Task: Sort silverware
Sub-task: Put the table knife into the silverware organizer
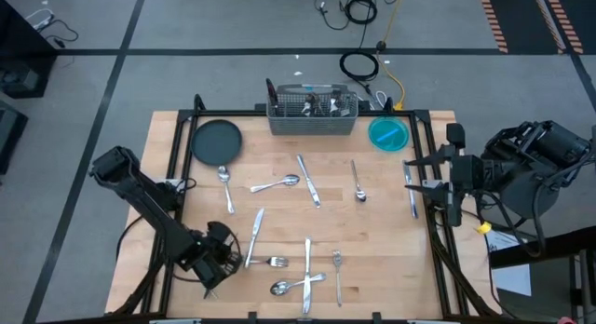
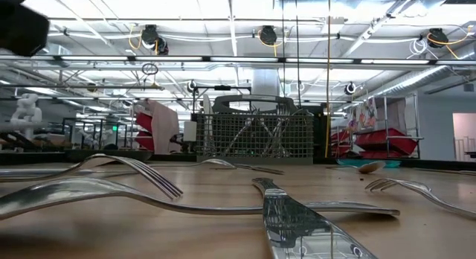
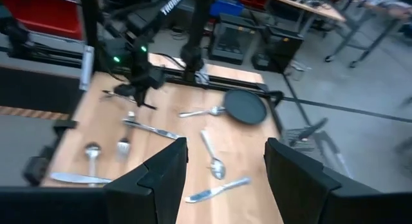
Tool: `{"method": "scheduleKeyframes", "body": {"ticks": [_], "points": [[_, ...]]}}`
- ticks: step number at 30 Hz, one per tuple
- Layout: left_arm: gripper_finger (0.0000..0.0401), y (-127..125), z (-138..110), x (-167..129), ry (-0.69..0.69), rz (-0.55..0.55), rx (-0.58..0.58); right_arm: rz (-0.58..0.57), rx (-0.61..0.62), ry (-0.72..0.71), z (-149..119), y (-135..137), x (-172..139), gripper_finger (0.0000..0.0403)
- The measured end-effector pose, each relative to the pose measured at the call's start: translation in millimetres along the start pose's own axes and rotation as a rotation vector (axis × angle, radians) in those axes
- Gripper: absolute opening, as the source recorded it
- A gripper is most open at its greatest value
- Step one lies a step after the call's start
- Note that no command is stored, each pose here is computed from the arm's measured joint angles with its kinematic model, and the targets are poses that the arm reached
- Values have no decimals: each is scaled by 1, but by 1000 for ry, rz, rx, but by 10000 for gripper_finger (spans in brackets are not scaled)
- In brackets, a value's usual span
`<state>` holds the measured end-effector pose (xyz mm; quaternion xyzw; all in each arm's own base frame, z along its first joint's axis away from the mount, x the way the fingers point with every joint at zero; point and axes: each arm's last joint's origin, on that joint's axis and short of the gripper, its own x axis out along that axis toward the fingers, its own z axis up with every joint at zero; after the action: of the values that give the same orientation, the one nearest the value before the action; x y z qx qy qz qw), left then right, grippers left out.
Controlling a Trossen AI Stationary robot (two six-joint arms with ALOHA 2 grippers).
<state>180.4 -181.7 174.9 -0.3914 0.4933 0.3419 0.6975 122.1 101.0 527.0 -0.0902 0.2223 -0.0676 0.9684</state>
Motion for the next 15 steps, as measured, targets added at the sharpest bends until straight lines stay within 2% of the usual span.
{"method": "scheduleKeyframes", "body": {"ticks": [4,7,12,15], "points": [[31,2,13,-18,-69,-63,-29,-49,-9,-9,-1,-3,-1,196],[31,2,27,-39,-172,-92,-49,-56,-9,-15,-1,-5,-2,196],[31,0,57,-79,-448,-156,-61,-52,5,-26,-2,-12,-7,196],[31,-2,81,-101,-624,-184,-27,-50,18,-31,-3,-15,-9,196]]}}
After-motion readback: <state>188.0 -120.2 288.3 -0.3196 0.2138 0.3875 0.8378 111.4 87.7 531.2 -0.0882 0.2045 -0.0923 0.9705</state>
